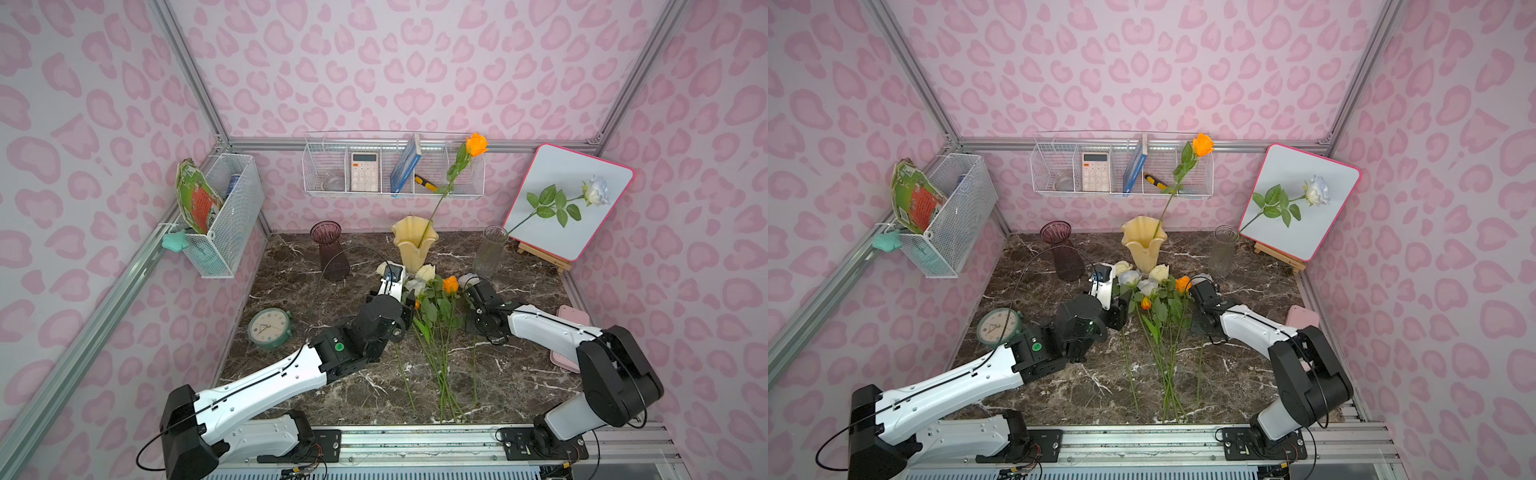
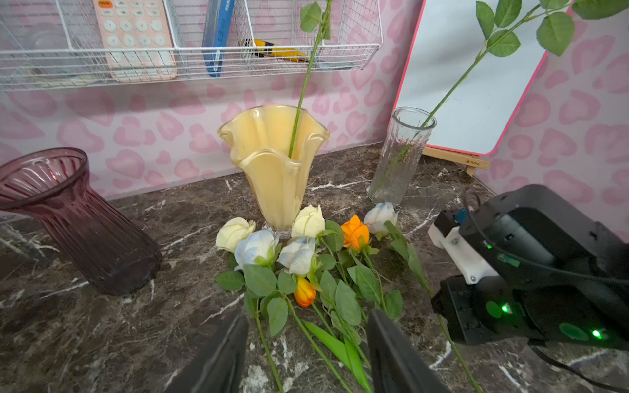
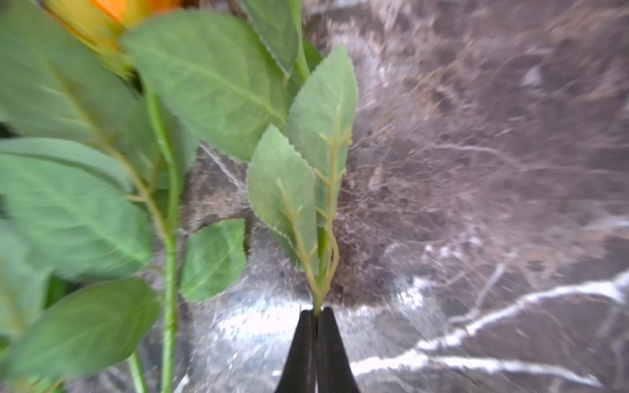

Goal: Arrange the flowers in different vases according to their colors
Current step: Pick up the flower at the center of the board, then insert the flower into the vase.

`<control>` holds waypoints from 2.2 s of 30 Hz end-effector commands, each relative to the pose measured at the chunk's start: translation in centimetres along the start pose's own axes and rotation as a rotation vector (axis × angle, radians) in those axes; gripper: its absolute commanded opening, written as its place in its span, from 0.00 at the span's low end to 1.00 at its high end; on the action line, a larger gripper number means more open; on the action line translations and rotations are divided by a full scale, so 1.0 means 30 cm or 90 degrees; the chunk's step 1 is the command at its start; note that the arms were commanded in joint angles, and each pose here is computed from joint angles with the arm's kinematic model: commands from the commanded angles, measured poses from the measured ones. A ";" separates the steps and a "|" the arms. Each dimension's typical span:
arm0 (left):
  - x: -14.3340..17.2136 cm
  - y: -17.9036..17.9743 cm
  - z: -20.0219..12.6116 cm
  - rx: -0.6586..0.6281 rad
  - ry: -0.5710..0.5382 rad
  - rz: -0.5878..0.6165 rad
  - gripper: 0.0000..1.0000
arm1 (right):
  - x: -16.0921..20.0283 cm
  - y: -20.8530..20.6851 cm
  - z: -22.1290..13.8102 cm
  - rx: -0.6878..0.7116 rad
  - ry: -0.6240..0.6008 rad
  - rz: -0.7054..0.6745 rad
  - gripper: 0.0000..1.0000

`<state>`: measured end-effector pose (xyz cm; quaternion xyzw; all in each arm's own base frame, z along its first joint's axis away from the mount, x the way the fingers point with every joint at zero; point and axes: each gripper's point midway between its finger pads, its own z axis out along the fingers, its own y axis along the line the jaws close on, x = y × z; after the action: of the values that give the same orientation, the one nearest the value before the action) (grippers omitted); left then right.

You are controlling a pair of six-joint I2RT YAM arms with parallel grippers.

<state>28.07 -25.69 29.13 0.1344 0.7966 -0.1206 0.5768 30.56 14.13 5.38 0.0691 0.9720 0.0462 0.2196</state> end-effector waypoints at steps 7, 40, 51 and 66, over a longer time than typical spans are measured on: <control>0.110 -0.115 0.014 0.063 0.100 -0.054 0.60 | -0.164 0.048 -0.281 -0.028 -0.142 -0.002 0.00; 0.514 -0.510 0.213 0.180 0.540 -0.017 0.53 | -0.793 -0.224 -0.943 0.064 -0.531 0.012 0.00; 0.588 -0.507 0.264 0.144 0.560 -0.012 0.53 | -0.968 -0.198 -1.031 0.071 -0.701 0.020 0.00; 0.651 -0.433 0.369 0.034 0.600 0.043 0.51 | -1.060 -0.176 -1.022 0.098 -0.803 0.019 0.00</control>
<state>27.33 -41.38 8.07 0.2100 0.9614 -0.0777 0.1600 45.49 2.47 43.42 0.1036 0.6905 -0.0696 0.7125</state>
